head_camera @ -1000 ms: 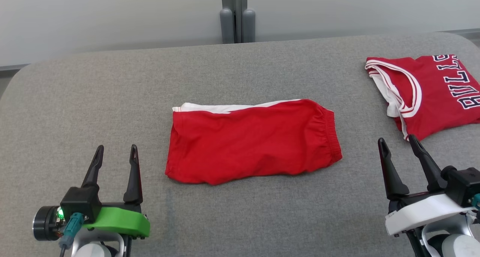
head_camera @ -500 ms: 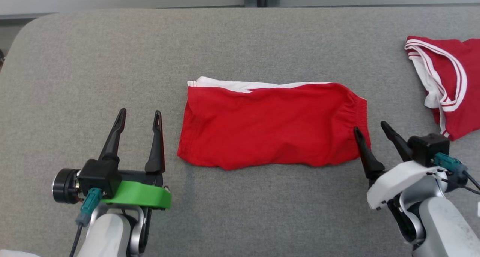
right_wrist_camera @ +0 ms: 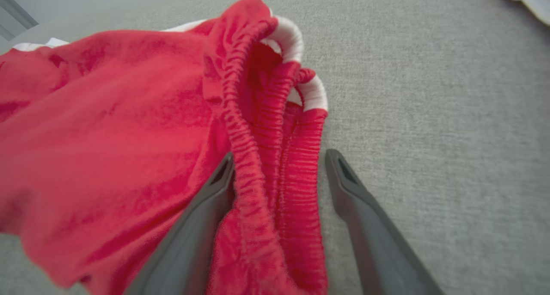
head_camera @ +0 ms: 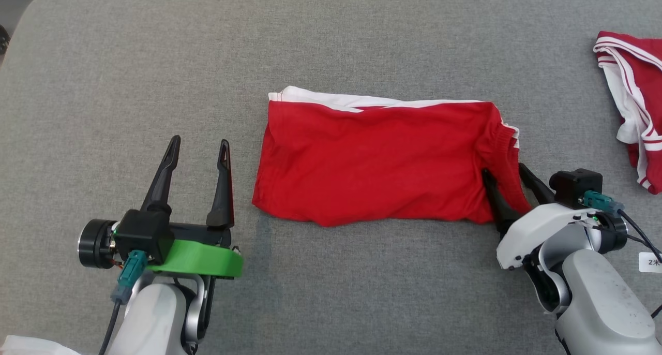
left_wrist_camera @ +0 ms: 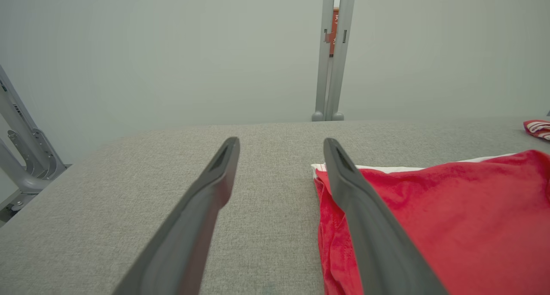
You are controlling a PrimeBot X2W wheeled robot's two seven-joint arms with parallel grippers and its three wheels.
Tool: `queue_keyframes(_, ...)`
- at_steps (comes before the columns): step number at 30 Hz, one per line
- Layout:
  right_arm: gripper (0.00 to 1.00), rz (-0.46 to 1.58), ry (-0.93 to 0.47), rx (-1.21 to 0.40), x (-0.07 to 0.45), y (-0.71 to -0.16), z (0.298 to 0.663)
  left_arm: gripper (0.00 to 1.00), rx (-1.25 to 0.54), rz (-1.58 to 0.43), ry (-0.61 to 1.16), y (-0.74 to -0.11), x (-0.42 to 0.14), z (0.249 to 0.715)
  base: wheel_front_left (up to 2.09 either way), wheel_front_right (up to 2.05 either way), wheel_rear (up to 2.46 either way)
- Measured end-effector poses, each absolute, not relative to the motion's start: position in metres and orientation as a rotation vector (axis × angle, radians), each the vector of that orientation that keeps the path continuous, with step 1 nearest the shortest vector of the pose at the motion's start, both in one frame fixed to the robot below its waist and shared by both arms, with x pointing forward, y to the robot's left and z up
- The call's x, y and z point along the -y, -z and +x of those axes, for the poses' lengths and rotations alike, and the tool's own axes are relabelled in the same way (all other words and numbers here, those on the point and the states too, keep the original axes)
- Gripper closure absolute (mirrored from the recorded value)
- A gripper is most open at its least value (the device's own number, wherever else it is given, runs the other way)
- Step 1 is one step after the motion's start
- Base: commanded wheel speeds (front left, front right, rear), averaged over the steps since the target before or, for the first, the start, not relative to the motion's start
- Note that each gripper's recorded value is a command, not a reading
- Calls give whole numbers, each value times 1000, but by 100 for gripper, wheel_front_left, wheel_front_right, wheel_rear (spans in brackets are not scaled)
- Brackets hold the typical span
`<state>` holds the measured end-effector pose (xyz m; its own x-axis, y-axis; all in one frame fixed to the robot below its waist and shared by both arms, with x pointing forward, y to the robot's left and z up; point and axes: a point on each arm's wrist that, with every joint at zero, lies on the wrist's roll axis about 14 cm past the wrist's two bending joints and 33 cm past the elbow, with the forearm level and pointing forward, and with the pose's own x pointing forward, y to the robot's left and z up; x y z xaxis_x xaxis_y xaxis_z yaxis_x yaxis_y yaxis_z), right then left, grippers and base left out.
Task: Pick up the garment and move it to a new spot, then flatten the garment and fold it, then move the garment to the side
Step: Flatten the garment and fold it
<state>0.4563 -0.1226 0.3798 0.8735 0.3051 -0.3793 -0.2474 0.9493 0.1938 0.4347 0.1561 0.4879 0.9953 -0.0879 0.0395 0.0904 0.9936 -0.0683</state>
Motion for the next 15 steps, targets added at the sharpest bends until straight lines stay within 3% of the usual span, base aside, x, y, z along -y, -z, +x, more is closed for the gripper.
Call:
queue_keyframes(1, 58, 158, -290, -421, 121, -380, 457, 0, 39, -71, 90, -488, -156, 435, 0, 0, 0)
queue_keyframes(2, 100, 166, -291, -420, 121, -380, 456, 0, 40, -69, 91, -488, -156, 435, 0, 0, 0)
queue_keyframes(7, 100, 207, -287, -406, 123, -384, 454, 0, 54, -71, 87, -493, -156, 436, 0, 0, 0)
queue_keyframes(15, 100, 198, -234, -368, 167, -396, 444, 0, 76, -75, 91, -502, -154, 431, 0, 0, 0)
